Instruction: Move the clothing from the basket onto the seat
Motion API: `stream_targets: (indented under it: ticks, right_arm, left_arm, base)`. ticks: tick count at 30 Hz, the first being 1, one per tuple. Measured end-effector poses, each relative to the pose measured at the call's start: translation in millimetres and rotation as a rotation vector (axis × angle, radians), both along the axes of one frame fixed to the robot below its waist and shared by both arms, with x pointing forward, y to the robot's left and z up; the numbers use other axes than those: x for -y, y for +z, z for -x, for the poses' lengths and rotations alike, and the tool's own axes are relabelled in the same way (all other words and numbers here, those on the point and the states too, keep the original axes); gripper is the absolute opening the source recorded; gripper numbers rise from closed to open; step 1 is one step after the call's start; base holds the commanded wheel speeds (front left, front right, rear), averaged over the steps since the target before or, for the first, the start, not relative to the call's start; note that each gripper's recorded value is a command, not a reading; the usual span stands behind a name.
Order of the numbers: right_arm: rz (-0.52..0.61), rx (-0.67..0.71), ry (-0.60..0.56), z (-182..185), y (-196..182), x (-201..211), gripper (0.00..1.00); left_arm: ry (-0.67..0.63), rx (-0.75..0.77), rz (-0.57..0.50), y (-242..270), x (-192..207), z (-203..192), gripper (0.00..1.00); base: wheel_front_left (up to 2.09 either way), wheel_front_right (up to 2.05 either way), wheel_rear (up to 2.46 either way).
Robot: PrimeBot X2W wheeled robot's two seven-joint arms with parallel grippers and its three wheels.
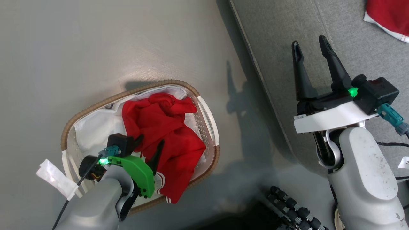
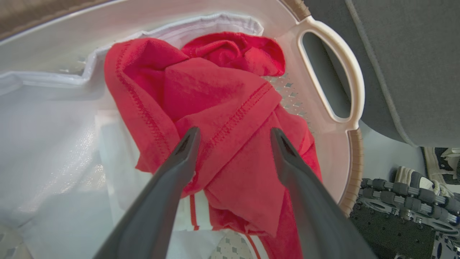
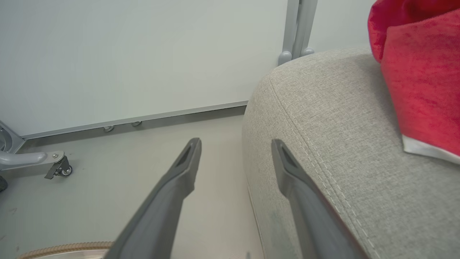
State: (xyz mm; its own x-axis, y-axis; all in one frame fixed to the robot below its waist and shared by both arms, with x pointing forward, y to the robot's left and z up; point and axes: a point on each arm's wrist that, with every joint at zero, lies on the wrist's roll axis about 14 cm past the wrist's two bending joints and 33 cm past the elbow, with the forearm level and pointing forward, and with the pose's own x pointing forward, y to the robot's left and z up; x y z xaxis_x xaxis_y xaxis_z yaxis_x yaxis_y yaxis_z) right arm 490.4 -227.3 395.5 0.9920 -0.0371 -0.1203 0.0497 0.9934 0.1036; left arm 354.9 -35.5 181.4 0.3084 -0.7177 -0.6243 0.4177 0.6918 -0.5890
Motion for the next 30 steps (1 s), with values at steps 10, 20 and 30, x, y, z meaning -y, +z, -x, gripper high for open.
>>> stream_targets:
  ticks: [10,20,30]
  right_arm:
    - [-0.001,-0.029,-0.010,-5,-17,6,1.00]
    - [0.007,-0.064,-0.032,-1,-30,15,1.00]
    - [0.010,-0.053,-0.037,1,-22,17,1.00]
  left_arm:
    - [-0.117,0.012,0.011,-22,15,-3,1.00]
    - [-0.264,-0.029,-0.048,-53,18,8,1.00]
    - [-0.284,-0.064,-0.079,-51,15,16,0.00]
  base:
    - [0.00,0.00,0.00]
    - [0.00,0.00,0.00]
    - [0.00,0.00,0.00]
